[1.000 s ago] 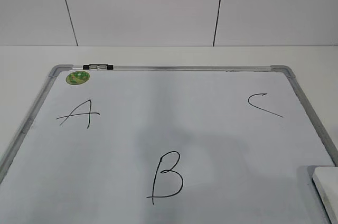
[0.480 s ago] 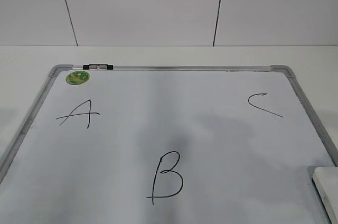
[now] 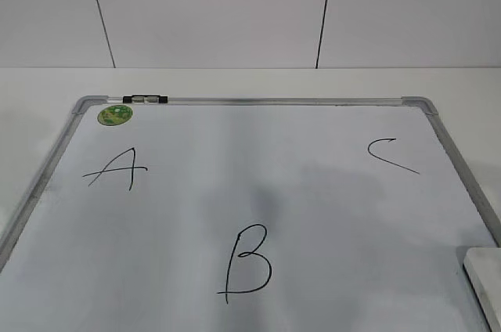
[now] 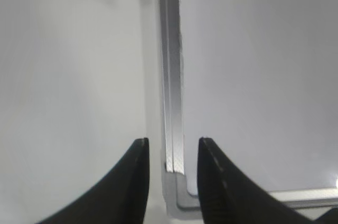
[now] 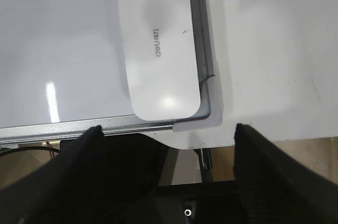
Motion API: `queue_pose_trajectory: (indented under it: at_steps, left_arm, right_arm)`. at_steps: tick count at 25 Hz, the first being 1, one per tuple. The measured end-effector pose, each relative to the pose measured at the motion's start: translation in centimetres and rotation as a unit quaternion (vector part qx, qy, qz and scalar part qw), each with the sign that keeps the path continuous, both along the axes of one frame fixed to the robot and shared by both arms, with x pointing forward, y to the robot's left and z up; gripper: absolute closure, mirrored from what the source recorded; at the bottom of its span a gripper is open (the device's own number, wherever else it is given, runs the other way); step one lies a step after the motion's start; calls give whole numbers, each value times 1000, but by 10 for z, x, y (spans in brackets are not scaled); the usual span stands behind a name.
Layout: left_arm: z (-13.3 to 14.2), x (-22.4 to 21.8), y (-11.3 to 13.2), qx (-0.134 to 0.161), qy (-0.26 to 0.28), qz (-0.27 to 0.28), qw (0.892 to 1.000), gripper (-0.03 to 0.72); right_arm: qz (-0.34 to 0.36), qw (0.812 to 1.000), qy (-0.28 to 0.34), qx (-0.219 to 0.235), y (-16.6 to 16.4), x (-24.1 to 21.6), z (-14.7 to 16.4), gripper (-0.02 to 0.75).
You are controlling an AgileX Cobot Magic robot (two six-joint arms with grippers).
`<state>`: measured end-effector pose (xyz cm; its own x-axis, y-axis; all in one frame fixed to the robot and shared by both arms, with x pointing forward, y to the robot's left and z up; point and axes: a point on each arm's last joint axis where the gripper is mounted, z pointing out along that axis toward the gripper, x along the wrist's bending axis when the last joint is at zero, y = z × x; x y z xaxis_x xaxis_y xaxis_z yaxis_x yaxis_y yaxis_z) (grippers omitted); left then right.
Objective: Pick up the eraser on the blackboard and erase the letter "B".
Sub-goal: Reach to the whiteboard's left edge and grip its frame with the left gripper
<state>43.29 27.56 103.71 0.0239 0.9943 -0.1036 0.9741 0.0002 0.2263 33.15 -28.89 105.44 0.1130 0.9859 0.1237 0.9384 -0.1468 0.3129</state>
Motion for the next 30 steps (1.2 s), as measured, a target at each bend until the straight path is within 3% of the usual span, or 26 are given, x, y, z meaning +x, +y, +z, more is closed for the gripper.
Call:
queue_pose_trajectory:
  at_steps: [7,14,30]
  left_arm:
    - [-6,65,-2,24,6,-6,1000,449]
    - [-35,117,-6,28,21,-6,999,450]
    - [-103,150,-9,33,61,-5,998,452]
  right_arm:
    - [0,1000,0,0,0,1,0,154]
    - [0,1000,1,0,0,1,0,154]
    - [0,1000,1,1,0,1,0,154]
